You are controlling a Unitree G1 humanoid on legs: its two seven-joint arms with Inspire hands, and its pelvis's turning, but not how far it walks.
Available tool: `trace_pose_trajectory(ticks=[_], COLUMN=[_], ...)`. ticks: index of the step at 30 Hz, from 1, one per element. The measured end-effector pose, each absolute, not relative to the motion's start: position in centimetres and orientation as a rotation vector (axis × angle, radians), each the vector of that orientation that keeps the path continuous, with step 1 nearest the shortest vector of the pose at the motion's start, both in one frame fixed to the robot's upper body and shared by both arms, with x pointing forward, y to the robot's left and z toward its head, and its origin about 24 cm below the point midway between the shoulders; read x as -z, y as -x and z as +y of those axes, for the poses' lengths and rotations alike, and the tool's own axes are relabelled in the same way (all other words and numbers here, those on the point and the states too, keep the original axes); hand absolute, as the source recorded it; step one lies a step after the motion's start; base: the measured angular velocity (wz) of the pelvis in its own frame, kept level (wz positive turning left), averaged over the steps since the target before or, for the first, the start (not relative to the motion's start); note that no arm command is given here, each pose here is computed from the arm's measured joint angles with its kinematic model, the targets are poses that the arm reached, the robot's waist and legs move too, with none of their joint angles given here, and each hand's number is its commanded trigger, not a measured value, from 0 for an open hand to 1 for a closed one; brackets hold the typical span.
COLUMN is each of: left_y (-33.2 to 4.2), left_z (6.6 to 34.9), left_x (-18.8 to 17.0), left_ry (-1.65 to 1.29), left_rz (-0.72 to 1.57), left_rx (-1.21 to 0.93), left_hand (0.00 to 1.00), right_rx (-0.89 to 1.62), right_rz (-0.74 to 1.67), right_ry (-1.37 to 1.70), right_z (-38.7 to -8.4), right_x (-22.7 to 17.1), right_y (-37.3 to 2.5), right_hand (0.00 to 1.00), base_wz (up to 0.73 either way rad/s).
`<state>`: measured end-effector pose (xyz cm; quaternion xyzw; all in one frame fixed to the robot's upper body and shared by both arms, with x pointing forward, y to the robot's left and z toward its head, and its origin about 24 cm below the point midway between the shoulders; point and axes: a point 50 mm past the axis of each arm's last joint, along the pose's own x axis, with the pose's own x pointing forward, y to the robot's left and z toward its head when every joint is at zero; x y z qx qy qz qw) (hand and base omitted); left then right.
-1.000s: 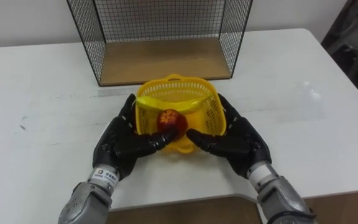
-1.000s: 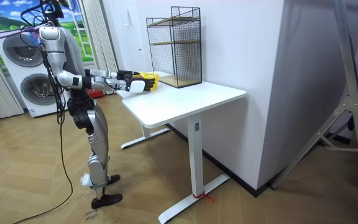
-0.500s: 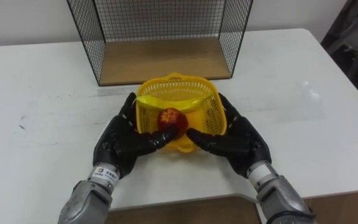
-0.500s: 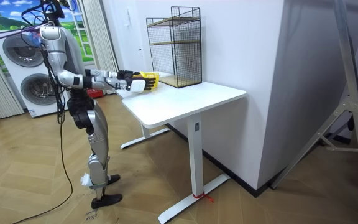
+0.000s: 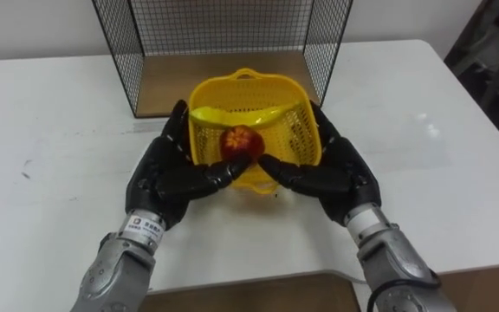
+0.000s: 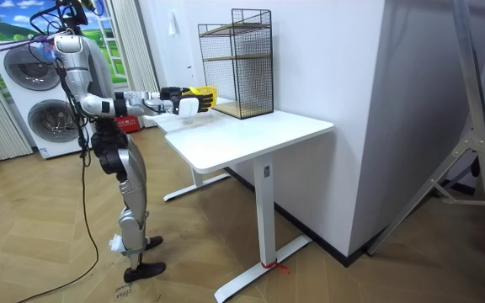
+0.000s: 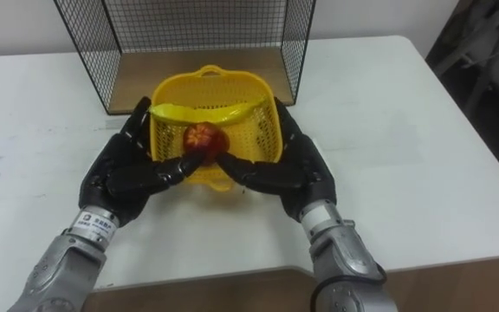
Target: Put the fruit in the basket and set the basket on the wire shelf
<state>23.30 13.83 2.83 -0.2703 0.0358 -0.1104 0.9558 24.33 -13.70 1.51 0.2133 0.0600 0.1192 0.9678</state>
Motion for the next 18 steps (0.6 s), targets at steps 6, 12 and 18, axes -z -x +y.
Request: trace_pose_trajectory(ticks=[6, 12, 18], left_y=[-23.6, -23.6, -23.6], left_z=[13.7, 13.7, 13.8], left_x=[-3.6, -4.0, -4.0], left_ry=[0.548, 0.547, 0.543], left_rz=[0.040, 0.022, 0.023], left_rx=[0.235, 0.241, 0.240], left_hand=[0.00, 0.00, 0.00], right_rx=[-0.237, -0.236, -0.238], right_rz=[0.086, 0.076, 0.076], right_ry=[-0.429, -0.432, -0.433], right_z=[-13.7, -13.7, -13.6], right_x=[-2.4, -2.5, -2.5], right_y=[-24.5, -24.5, -24.5], right_hand=[0.00, 0.00, 0.00], base_wz=[0.00, 0.00, 0.00])
